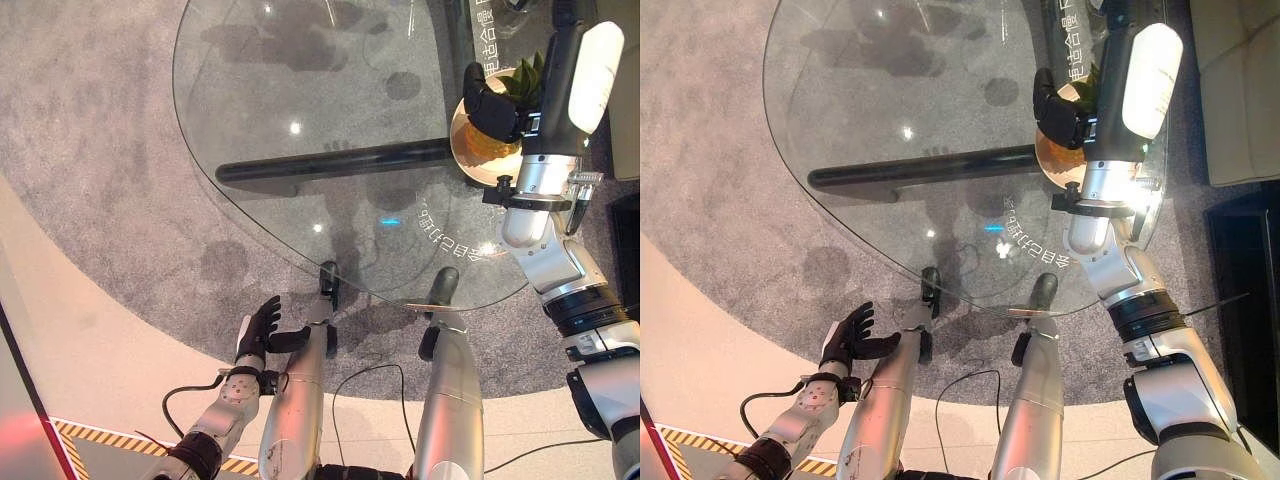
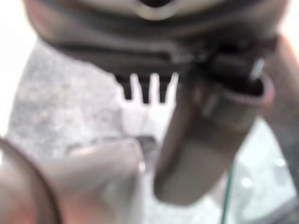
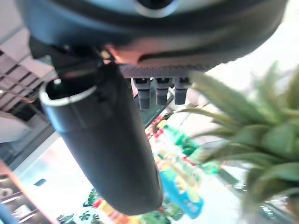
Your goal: Pick up the fruit to the plate
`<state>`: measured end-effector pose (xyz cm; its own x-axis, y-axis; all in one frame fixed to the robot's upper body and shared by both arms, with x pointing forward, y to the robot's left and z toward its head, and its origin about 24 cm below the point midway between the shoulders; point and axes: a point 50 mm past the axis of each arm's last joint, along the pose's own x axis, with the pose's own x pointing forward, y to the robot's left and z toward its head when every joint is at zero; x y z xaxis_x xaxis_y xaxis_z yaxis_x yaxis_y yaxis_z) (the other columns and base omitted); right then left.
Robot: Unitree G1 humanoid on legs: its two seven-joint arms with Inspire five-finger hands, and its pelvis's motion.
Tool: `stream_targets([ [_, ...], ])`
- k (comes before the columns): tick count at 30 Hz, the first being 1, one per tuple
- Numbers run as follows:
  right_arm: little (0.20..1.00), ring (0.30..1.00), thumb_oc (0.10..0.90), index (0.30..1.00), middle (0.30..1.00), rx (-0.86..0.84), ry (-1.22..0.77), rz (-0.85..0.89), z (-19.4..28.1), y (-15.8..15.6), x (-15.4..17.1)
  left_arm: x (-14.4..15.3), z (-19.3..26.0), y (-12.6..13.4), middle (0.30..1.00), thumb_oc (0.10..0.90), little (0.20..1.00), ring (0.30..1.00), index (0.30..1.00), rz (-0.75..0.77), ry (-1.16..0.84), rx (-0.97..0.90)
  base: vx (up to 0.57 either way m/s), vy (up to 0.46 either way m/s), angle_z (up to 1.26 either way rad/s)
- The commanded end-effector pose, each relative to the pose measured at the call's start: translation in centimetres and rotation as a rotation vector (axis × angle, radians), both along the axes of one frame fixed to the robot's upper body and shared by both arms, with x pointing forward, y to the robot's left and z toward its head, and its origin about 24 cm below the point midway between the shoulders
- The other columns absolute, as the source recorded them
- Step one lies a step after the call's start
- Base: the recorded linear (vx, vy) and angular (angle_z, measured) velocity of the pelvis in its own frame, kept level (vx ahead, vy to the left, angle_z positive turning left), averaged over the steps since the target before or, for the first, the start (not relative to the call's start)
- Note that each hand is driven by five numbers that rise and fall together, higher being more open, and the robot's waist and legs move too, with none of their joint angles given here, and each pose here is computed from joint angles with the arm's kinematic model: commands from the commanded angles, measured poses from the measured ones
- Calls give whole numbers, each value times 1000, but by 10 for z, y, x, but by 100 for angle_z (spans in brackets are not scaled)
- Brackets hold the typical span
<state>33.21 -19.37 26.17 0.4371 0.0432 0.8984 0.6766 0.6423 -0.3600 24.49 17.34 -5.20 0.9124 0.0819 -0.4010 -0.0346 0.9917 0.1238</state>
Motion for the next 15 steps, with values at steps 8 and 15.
stream_targets([
  [8,900,900,800,900,900,-170,-203,180,37,29,-40,-34,-20,31,900,800,900,900,900,60,69,52,-15,-42,1],
  [15,900,900,800,900,900,-168,-93,299,27,40,-45,-47,-35,44,900,800,900,900,900,84,143,55,-13,-91,2],
])
